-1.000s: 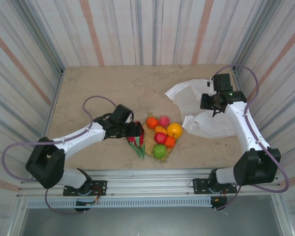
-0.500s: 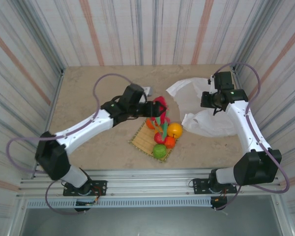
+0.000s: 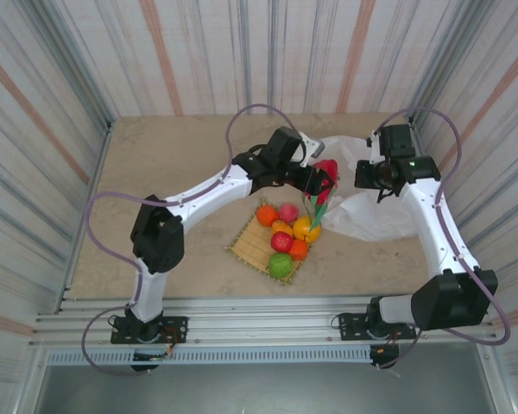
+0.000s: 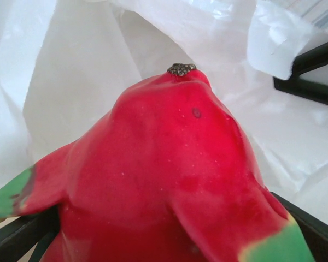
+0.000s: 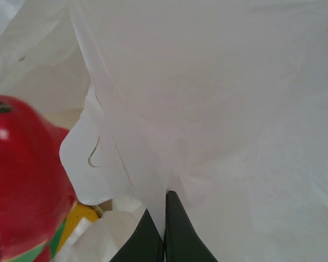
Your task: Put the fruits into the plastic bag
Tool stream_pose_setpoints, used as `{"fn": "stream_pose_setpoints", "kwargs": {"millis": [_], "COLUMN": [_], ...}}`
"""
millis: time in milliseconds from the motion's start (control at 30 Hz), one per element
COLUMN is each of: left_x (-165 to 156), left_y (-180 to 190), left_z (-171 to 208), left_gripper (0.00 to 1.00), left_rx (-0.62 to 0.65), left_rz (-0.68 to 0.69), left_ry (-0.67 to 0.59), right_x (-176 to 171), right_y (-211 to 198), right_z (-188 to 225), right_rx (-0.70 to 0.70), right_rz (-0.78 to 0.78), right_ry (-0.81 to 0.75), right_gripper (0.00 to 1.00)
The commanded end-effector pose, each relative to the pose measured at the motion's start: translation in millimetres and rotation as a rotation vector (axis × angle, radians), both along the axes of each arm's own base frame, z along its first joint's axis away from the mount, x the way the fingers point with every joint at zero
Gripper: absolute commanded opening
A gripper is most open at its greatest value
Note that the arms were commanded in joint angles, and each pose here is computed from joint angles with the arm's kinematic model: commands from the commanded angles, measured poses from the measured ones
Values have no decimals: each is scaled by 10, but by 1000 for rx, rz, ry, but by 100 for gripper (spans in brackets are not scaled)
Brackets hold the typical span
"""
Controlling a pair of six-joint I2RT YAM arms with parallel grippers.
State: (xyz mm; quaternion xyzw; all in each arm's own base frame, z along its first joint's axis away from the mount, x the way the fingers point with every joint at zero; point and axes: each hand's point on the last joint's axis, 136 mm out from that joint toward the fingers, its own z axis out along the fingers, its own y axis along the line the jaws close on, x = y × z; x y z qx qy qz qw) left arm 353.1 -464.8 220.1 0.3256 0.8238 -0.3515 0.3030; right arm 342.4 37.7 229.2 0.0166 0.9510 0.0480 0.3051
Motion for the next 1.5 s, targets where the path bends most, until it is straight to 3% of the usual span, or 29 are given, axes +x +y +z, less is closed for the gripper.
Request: {"fn": "stream_pose_setpoints", "kwargs": {"millis": [0, 200, 400, 633, 867, 1100, 1300, 1467], "left_x": [42, 259, 611, 857, 1024, 1066, 845, 869], "left_y": [-138, -287, -304, -458, -536, -532, -632, -661], "left_z": [310, 186, 247, 295, 375, 292, 30, -80], "left_gripper": [65, 63, 62, 64, 63, 62, 64, 65], "left_rx": [-16, 7, -25, -188, -324, -335, -318, -324], "left_rz": [-127, -149, -56, 95, 190, 213, 196, 200], "left_ry": [-154, -218, -214, -98, 15, 29, 62, 89], "right_x": [-43, 4, 33, 198, 247, 271, 534, 669], "right_y": [-26, 4, 38, 225, 297, 301, 353, 522], "right_z": [256, 377, 443, 553, 460, 402, 530, 628], "right_rx": [-26, 8, 25, 150, 162, 165, 278, 378], "right_rz": [33, 55, 78, 99, 139, 165, 162, 200], "right_ry": [-57, -81, -84, -132, -93, -80, -156, -171], "right_gripper": [0, 0, 0, 0, 0, 0, 0, 0]}}
